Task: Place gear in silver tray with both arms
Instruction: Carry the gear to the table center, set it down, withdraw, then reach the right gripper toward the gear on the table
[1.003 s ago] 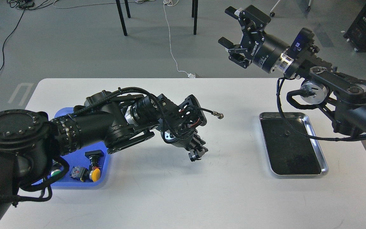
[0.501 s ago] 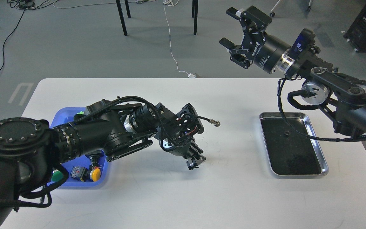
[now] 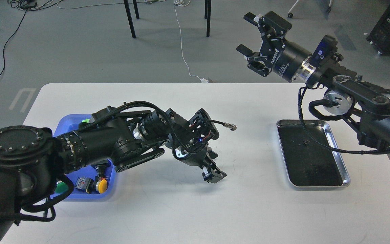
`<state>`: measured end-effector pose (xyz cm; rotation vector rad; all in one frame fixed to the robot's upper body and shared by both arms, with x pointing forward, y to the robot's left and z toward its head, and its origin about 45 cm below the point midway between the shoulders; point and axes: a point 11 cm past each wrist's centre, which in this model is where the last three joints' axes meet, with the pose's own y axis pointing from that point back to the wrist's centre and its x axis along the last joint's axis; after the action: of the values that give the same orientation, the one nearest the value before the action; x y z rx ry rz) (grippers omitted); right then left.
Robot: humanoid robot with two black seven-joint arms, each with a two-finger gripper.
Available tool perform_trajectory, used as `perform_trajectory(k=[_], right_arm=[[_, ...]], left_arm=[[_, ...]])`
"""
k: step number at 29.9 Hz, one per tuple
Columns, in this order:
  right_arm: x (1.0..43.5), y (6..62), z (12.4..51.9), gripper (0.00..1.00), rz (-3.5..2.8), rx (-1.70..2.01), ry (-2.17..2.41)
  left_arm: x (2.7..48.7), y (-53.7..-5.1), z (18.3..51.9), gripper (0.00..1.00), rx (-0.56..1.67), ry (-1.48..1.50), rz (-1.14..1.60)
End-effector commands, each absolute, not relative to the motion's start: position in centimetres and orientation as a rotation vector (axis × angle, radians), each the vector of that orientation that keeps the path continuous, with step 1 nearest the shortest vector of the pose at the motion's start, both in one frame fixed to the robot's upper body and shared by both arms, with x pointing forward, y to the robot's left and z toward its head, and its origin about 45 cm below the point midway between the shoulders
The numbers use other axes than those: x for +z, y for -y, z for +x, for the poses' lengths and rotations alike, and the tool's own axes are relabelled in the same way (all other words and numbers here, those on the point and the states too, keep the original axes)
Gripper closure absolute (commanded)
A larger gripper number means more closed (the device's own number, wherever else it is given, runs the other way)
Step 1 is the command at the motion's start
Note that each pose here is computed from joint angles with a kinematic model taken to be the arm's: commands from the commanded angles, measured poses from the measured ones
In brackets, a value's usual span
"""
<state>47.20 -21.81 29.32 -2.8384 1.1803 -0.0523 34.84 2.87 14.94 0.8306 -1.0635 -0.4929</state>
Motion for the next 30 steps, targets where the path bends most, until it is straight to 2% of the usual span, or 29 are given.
perform_trajectory(k=[1,5,8,11,16,23,30], right_arm=[[29.1,24.5,46.9,0.04,-2.828,-0.044,-1.242],[26.8,27.5,45.2,0.03,-2.836,0.026,-1.303],[25.5,29.8,43.9,0.03,-2.854,0.058,-1.353],[24.0,30.0,42.5,0.01,-2.895,0.098,-1.339],[23.5,29.3,40.8,0.01,-3.094,-0.032,-1.212],[24.0,24.5,39.7,0.01,-3.525,-0.646,-0.678],[23.2,18.0,38.5,0.01,-3.682,-1.356,0.209]], left_arm=[[16.1,-4.4,36.0,0.18,-0.396,0.975,0.802],[18.0,-8.8,38.7,0.16,-0.137,0.823,0.721],[17.9,-12.6,39.3,0.11,0.096,0.659,0.615],[19.4,-17.1,40.2,0.09,0.335,0.521,0.501],[20.9,-23.3,39.2,0.05,0.639,0.252,0.248],[20.6,-30.1,37.8,0.02,0.98,0.003,-0.063],[20.7,-32.8,37.3,0.02,1.068,-0.011,-0.101]])
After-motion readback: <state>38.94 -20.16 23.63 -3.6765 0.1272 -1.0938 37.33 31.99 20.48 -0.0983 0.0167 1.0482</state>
